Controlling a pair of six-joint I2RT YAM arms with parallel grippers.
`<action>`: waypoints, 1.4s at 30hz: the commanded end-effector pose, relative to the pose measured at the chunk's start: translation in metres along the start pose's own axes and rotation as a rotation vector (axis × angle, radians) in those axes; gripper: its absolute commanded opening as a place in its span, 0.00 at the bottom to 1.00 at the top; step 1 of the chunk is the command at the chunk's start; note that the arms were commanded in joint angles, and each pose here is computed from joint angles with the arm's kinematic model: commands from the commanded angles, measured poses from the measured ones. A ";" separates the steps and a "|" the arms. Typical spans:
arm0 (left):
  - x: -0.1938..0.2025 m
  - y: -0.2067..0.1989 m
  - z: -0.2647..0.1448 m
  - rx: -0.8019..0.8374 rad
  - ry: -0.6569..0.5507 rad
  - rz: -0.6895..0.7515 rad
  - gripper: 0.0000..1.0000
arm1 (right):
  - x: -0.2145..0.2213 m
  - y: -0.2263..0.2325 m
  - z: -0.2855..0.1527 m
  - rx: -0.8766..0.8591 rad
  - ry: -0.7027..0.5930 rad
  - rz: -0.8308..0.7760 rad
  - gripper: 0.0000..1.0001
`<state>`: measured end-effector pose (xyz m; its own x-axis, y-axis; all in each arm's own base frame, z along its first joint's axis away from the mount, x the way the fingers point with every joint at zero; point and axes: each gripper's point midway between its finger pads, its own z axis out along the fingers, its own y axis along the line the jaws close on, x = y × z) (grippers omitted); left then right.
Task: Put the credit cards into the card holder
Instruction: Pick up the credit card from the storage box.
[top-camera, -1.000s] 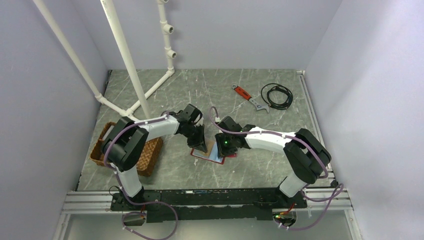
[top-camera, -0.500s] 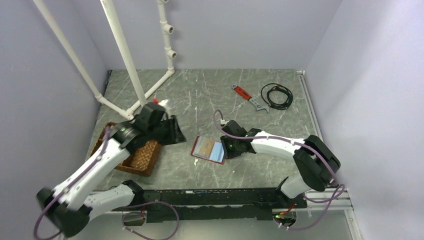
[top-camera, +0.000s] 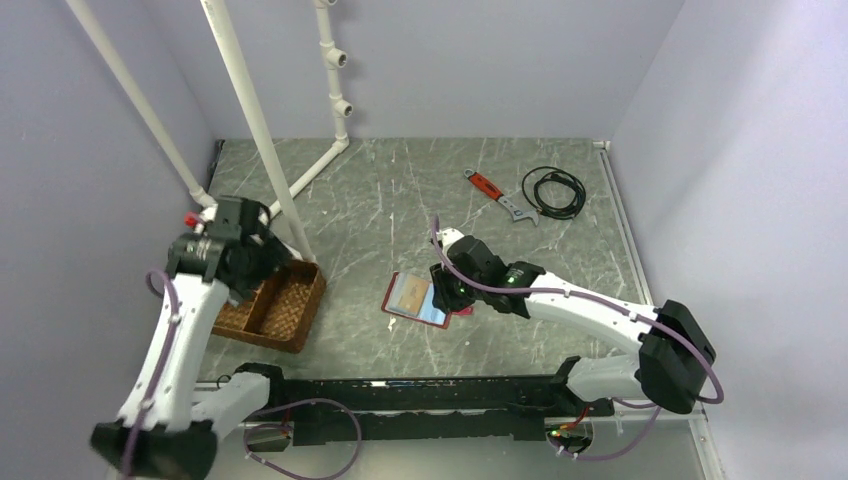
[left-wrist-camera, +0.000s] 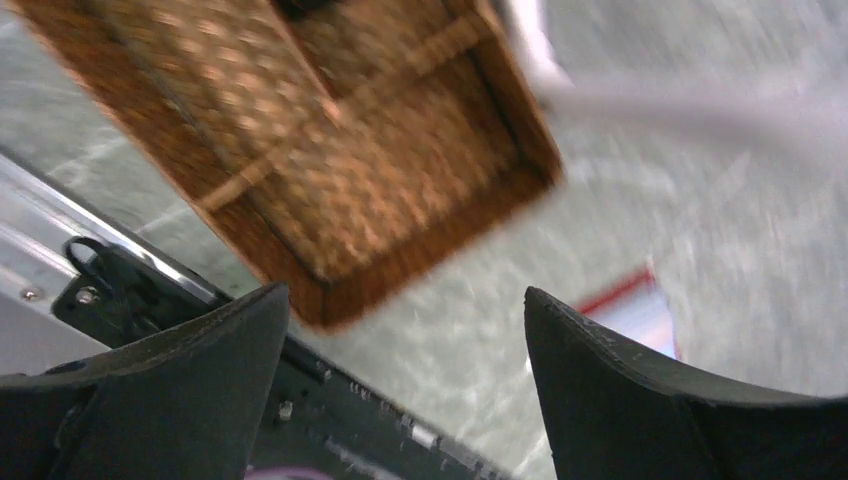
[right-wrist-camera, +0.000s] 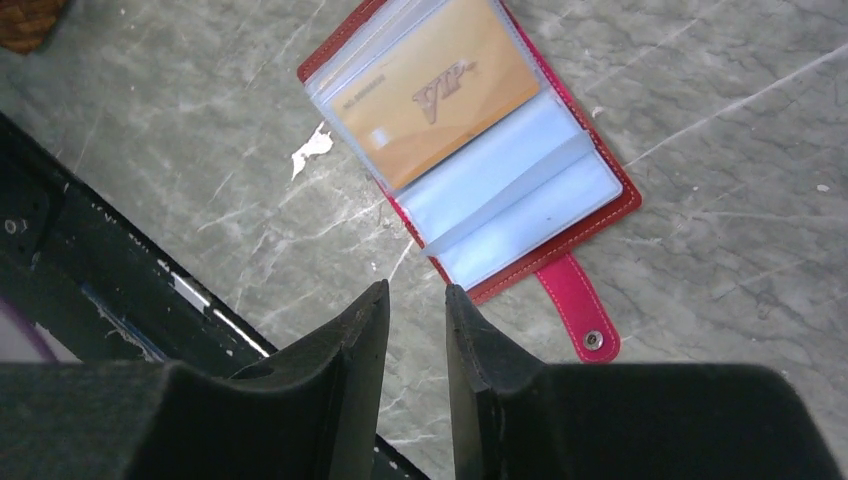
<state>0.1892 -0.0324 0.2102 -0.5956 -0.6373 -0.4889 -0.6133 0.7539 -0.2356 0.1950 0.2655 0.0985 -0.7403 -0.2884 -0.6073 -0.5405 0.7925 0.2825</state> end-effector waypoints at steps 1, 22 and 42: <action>-0.054 0.045 0.047 -0.178 -0.033 -0.063 0.95 | -0.009 0.007 -0.009 -0.028 -0.070 -0.042 0.31; -0.080 0.071 0.193 -0.168 0.148 0.715 0.77 | -0.003 0.017 -0.018 -0.027 -0.125 -0.105 0.35; -0.084 0.102 0.226 -0.482 0.206 0.595 0.27 | -0.003 0.012 -0.014 0.002 -0.119 -0.105 0.37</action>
<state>0.2905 0.1355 0.0461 -0.9718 -0.1430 -0.1877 -0.2152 0.8637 0.4558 0.1766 0.2647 0.1067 -0.6560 -0.3229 -0.6822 -0.6102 0.7589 0.2276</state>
